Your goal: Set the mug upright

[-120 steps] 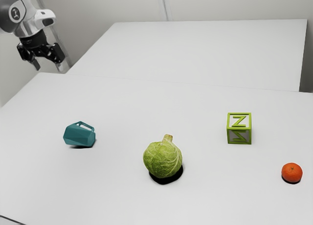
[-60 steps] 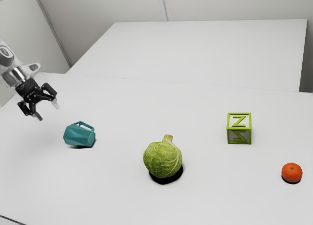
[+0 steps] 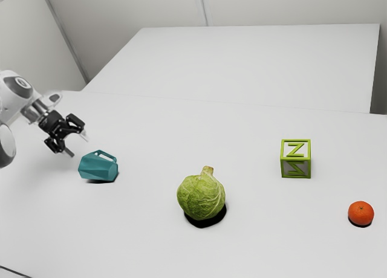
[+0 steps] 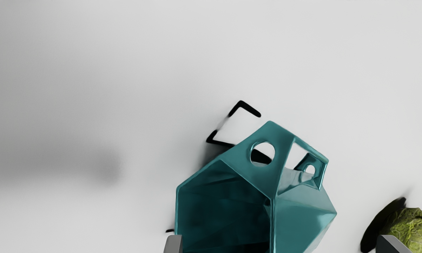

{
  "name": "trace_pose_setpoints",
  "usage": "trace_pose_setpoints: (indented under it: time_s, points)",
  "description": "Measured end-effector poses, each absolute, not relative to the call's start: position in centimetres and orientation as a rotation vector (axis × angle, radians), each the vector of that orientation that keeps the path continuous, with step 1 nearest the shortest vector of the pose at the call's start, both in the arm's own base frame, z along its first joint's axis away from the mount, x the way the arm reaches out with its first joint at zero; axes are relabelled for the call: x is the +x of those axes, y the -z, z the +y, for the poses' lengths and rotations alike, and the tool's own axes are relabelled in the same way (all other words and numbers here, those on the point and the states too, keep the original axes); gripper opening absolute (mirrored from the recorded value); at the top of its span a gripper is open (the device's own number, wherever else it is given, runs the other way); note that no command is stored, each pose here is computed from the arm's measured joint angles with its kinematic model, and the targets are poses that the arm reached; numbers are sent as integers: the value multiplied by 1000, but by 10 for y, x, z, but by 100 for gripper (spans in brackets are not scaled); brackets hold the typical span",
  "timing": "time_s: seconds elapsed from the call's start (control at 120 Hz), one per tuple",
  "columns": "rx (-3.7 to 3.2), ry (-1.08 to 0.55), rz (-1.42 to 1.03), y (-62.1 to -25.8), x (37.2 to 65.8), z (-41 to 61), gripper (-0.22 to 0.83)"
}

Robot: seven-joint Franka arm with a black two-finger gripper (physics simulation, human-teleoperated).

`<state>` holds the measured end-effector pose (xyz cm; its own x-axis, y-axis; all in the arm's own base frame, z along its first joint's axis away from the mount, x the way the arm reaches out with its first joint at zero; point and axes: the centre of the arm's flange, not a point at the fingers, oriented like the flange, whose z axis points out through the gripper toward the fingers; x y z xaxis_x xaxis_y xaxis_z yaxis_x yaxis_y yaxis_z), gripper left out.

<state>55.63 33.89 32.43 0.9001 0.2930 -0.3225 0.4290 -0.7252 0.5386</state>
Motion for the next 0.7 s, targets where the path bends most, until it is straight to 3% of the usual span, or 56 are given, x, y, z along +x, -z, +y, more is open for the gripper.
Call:
trace_pose_setpoints:
  time_s: [0.525,0.567,0.7]
  points:
    - [2275,265,495,-281,553,317,61]
    - [2274,265,493,-280,554,316,55]
    - [2284,268,482,-281,555,314,20]
